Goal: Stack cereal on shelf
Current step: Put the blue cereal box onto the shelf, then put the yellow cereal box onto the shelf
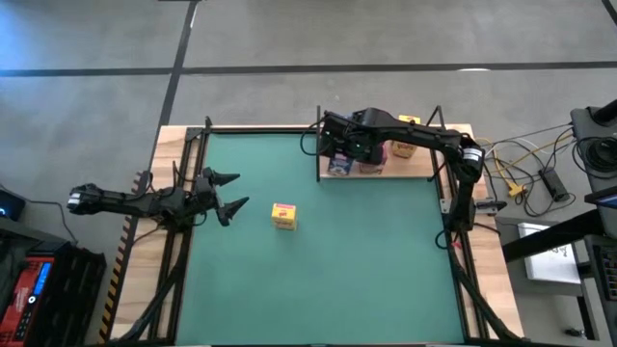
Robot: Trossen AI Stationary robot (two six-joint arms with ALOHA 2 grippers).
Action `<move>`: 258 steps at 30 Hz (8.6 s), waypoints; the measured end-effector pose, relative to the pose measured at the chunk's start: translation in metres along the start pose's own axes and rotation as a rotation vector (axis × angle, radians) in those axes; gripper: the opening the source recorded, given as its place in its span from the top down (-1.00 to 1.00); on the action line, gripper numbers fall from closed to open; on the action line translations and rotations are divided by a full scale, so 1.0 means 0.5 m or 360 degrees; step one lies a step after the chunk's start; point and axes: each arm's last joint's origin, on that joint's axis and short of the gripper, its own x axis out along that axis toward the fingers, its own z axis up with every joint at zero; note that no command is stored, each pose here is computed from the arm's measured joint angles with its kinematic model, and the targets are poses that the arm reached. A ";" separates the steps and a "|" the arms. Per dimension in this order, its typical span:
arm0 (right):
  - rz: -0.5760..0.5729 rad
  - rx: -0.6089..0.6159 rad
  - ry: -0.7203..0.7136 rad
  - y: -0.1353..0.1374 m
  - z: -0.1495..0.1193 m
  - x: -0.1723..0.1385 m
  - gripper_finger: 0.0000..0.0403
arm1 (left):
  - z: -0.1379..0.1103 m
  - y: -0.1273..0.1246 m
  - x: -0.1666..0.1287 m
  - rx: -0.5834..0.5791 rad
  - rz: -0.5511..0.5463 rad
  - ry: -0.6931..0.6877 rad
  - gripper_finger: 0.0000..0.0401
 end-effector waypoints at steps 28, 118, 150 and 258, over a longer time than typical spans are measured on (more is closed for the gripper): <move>-0.0092 -0.0117 -0.0016 -0.008 0.000 -0.007 -0.84 | 0.000 0.000 0.000 0.0000 0.0000 0.0000 -0.99; 0.0357 -0.0222 0.0297 0.131 -0.316 0.031 -0.99 | 0.000 0.000 0.000 0.0000 0.0000 0.0000 -0.99; 0.0747 -0.0551 0.0294 0.201 -0.347 0.108 -0.99 | -0.001 0.000 0.001 0.0006 0.0001 0.0010 -0.99; -0.0020 -0.1144 0.0119 0.094 -0.315 0.068 0.30 | -0.004 -0.001 0.003 0.0021 0.0005 0.0035 -0.99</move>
